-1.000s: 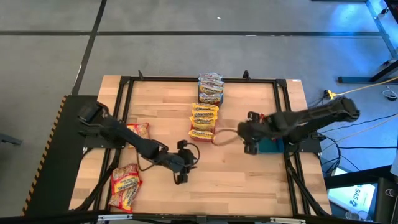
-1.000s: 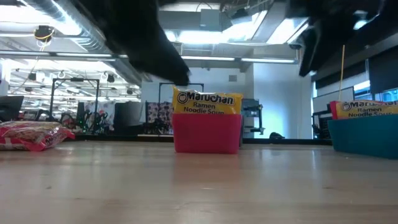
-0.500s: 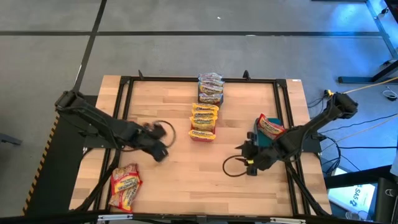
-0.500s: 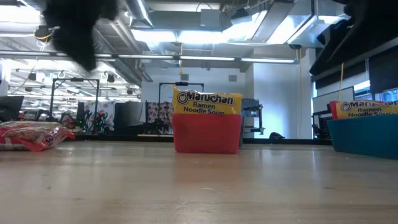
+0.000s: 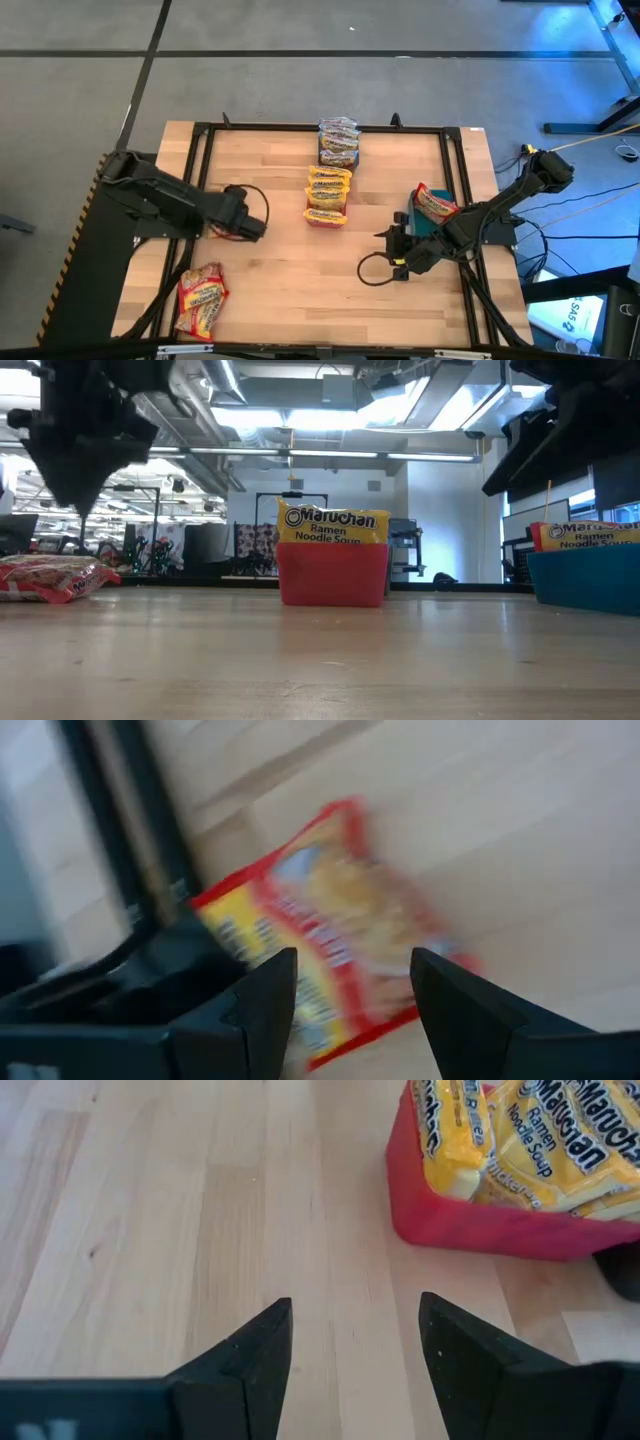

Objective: Sort Maruchan noodles
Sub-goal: Put the orange noodle pack into the blue bin

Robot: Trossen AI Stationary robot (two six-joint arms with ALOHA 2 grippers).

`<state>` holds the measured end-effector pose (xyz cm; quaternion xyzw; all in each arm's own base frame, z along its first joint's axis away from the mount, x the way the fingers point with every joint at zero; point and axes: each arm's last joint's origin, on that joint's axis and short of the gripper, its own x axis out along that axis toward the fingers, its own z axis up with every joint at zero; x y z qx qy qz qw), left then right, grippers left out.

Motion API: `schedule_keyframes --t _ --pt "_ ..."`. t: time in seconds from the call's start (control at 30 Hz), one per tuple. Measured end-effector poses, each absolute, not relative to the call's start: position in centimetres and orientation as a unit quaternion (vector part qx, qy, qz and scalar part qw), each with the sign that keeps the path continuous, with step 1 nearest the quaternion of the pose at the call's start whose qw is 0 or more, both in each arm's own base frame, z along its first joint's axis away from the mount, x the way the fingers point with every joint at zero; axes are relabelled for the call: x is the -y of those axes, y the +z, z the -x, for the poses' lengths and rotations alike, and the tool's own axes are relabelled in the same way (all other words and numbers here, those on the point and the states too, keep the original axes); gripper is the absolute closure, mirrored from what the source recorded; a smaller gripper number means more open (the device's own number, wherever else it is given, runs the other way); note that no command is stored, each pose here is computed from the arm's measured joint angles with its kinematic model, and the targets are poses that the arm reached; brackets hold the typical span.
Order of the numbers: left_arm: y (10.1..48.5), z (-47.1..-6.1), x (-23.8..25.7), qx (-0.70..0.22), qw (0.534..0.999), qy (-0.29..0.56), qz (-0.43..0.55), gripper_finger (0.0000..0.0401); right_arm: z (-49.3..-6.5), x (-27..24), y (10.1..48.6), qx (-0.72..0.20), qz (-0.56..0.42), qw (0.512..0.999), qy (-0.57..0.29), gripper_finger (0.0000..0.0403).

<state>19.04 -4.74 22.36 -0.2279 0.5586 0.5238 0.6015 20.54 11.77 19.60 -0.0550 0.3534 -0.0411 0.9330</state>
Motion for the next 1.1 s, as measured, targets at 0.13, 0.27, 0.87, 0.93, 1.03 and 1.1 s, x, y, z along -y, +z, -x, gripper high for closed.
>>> schedule_keyframes --t 0.13,0.27,0.87,0.93,1.03,1.1 --pt "21.3 -19.2 3.7 -0.612 0.545 0.541 0.187 0.0208 -20.6 -11.8 19.6 -0.352 0.055 0.933 -0.04 0.0217" --pt "19.2 -19.2 3.0 -0.646 0.517 0.534 0.175 0.0208 -20.6 -11.8 19.7 -0.349 0.053 0.935 -0.04 0.0217" --pt "16.5 -22.1 7.4 -0.63 0.718 0.272 0.12 0.0209 -20.7 -11.9 19.8 -0.344 0.061 0.936 -0.034 0.0217" --pt "16.5 -22.6 8.6 -0.605 0.752 0.238 0.104 0.0209 -20.7 -11.9 19.8 -0.344 0.06 0.936 -0.033 0.0217" --pt "16.5 -23.3 10.5 -0.568 0.801 0.171 0.081 0.0209 -20.7 -12.0 19.7 -0.349 0.056 0.935 -0.021 0.0217" --pt "16.2 -24.0 11.7 -0.546 0.825 0.128 0.066 0.0209 -20.7 -12.0 19.7 -0.355 0.048 0.934 -0.006 0.0217"
